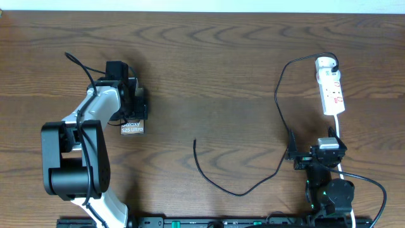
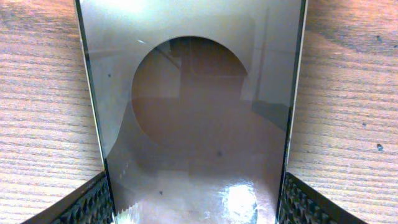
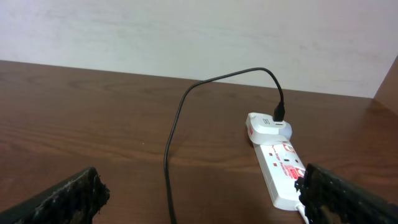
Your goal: Plug charger to phone and switch on socket
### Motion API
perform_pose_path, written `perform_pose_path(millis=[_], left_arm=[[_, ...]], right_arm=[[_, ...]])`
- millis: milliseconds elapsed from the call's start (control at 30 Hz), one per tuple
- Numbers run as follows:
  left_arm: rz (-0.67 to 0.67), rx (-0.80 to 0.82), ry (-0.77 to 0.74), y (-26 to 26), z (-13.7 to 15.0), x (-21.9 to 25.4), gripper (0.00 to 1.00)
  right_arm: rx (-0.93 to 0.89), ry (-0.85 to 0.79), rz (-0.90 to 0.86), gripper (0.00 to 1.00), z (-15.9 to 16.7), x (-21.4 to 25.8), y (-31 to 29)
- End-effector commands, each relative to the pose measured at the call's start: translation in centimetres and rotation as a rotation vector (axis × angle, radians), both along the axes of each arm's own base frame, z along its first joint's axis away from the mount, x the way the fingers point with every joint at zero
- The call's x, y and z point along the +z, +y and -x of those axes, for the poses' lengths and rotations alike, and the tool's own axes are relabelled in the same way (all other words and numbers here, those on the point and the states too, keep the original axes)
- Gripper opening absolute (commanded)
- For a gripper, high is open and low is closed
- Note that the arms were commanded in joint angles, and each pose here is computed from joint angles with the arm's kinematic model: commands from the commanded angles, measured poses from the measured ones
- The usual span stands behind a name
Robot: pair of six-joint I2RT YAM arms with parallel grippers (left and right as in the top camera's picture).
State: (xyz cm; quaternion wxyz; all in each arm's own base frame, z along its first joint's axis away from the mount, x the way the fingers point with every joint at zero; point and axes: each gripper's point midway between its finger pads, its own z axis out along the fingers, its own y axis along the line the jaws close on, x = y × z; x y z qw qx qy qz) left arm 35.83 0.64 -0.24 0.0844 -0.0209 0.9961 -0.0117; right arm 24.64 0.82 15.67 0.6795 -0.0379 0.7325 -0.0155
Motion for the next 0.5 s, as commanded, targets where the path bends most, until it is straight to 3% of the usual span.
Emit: perform_pose_path(millis=[0, 467], left_arm=[[0.063, -0.009, 0.052, -1.15, 0.94, -1.59, 0.07], [0.063, -0.009, 0.05, -1.15, 0.88, -1.58, 0.07]], right_arm=[[-0.001, 0.0, 0.01, 0.99, 0.02, -0.05, -0.09], [-0.001, 0.0, 0.01, 0.99, 0.02, -0.05, -0.09]])
